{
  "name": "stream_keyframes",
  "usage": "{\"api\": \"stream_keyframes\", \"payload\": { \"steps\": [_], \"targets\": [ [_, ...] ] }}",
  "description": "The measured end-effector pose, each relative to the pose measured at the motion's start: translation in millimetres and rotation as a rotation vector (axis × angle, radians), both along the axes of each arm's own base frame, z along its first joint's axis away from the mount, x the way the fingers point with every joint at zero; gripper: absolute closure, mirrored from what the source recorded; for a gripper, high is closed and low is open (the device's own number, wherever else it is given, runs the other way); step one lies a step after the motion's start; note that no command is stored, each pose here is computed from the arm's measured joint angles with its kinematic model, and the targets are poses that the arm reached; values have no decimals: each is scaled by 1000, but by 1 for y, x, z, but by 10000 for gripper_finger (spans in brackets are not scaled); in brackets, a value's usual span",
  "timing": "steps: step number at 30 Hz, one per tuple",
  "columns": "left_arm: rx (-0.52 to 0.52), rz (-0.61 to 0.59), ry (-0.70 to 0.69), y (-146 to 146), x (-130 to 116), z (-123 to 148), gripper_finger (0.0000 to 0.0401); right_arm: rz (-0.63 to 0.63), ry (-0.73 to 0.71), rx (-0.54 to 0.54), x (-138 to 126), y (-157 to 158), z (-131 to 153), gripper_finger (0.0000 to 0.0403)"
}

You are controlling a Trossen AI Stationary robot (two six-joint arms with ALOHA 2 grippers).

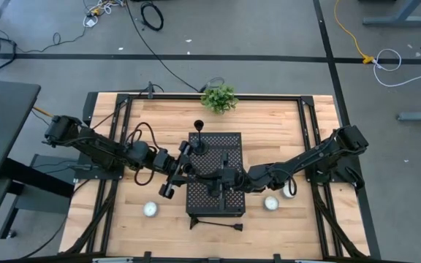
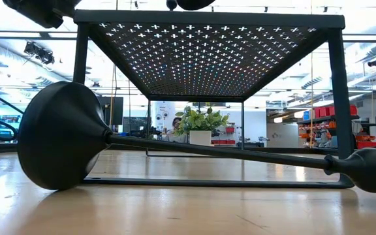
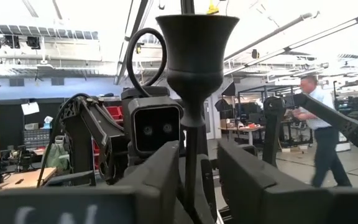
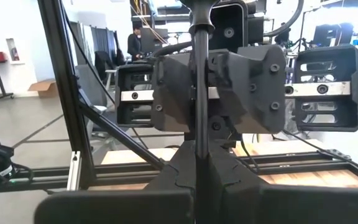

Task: Pick & Place candle stick holders
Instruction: Put the top black candle holder on the shelf aligned with the other black candle holder

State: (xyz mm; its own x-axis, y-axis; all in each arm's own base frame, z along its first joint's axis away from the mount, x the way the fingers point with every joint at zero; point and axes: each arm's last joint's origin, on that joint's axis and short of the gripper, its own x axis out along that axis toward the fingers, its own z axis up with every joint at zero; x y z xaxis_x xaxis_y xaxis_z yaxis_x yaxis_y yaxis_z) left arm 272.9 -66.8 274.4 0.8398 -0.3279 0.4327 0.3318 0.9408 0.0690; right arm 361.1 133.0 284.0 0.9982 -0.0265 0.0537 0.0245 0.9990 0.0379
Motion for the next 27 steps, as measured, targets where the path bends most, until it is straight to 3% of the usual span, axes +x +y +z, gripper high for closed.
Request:
{"api": "stream_keyframes", "payload": {
  "steps": [9,16,27],
  "targets": [
    [46,12,-19,0,0,0,387,6,0,-1,0,0,0,403],
    [52,14,-21,0,0,0,389,10,1,-7,0,0,0,399],
    [62,24,2,0,1,-2,389,76,30,-41,-1,2,-2,277]
  ]
}}
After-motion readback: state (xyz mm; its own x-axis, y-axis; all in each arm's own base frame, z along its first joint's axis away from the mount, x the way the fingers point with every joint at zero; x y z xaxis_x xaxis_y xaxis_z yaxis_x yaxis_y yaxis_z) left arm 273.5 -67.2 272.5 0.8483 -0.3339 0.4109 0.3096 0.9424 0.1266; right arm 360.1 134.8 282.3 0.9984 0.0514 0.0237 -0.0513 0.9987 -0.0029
